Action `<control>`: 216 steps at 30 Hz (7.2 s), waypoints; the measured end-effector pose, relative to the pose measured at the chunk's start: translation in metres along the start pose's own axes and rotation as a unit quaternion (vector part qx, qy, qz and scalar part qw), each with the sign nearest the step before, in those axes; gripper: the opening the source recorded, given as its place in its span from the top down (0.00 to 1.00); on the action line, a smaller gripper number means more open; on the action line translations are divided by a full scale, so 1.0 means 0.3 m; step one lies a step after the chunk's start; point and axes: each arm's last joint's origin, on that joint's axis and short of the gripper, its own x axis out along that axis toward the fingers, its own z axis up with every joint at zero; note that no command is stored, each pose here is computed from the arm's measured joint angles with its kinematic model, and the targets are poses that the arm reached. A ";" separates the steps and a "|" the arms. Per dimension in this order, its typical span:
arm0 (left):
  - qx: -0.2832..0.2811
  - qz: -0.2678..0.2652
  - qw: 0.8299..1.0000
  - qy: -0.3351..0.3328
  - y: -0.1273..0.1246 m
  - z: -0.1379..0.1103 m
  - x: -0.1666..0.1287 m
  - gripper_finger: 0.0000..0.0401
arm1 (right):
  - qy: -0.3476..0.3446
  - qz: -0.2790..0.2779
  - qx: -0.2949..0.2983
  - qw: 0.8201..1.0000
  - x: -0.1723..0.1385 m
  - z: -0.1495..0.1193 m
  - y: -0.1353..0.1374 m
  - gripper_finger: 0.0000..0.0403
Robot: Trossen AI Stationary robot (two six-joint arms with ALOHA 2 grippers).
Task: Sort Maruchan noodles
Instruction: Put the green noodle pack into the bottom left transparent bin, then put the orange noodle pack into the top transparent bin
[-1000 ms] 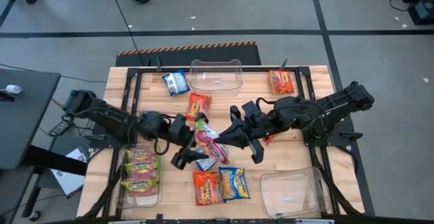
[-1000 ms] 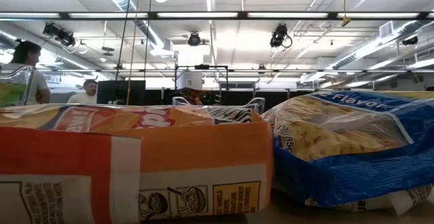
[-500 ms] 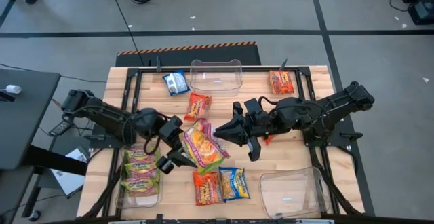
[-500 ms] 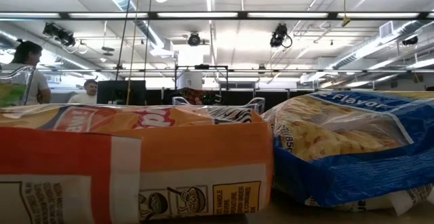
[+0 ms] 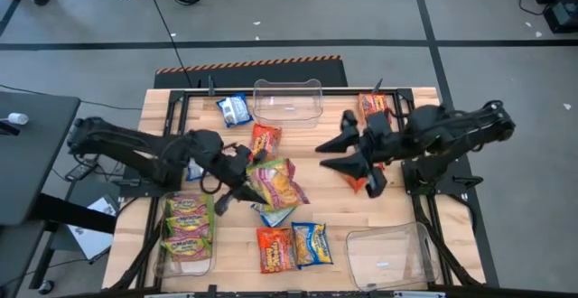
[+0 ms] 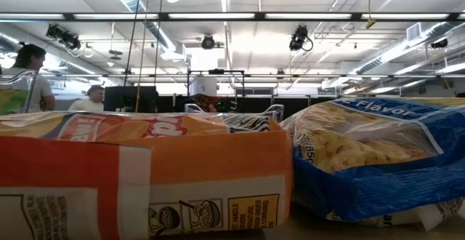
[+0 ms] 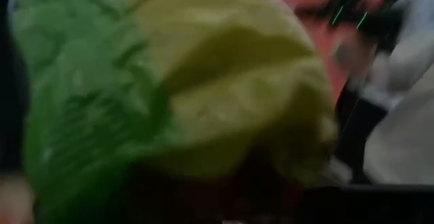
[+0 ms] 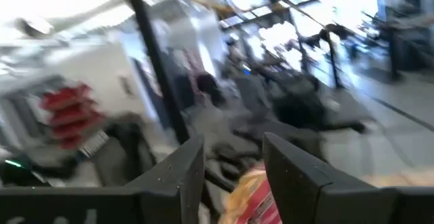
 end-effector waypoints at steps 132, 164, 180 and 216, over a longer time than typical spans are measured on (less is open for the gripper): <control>-0.503 0.528 0.684 -0.014 0.485 -0.837 -0.372 0.70 | 0.409 -0.220 0.091 0.881 -0.049 -0.413 -0.169 0.45; -0.224 0.586 0.758 0.179 0.566 -0.083 -0.199 1.00 | 0.342 -0.227 0.091 0.907 -0.145 -0.404 0.045 0.50; -0.166 0.545 0.697 0.435 0.918 -0.335 -0.331 0.99 | 0.324 -0.304 0.082 0.892 -0.117 -0.377 -0.085 0.50; -0.401 0.374 0.786 0.285 -0.005 -0.152 0.108 0.48 | 0.374 -0.223 -0.004 0.900 -0.123 -0.386 -0.049 0.52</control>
